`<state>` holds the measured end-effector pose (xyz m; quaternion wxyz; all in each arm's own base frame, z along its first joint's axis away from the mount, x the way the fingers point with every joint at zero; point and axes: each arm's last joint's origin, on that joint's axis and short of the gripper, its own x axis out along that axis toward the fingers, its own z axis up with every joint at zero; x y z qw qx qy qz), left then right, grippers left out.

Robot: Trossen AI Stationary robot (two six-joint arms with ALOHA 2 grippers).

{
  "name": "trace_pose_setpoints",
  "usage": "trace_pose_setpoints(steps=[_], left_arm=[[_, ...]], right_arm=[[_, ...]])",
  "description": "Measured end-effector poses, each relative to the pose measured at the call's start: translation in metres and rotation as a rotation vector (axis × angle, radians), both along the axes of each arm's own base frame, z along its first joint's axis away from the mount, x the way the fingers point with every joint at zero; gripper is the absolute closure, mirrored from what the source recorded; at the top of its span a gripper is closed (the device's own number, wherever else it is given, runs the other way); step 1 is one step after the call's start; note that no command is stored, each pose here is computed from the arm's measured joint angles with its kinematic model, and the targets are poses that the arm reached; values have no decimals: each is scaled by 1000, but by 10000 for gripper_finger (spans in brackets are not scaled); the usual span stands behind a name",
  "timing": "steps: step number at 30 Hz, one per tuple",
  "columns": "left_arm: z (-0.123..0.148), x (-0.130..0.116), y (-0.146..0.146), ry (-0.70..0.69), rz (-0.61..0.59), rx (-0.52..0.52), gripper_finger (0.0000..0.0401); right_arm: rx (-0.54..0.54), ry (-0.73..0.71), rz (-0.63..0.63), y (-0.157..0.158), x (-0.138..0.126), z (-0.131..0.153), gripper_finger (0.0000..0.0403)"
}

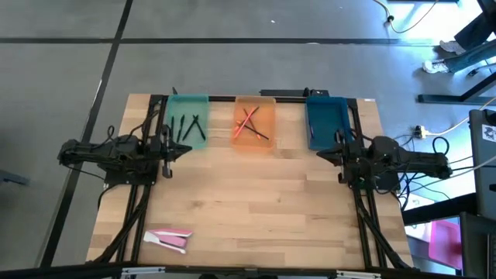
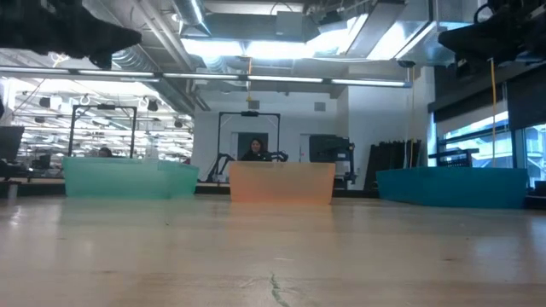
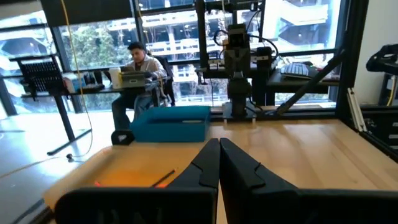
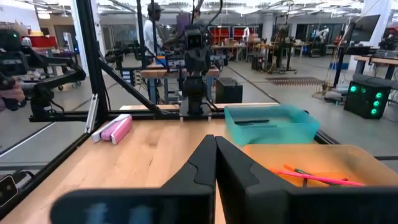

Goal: Sort crayons/erasers/pens/pencils in bins
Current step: Return to Home Position

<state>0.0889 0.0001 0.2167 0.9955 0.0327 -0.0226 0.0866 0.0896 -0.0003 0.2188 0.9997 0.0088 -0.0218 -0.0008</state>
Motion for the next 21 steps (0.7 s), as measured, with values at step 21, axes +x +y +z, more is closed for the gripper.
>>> trace_pose_setpoints(steps=[21], left_arm=[[-45,8,0,-15,16,-42,401]], right_arm=[[0,-17,99,3,-4,-12,393]])
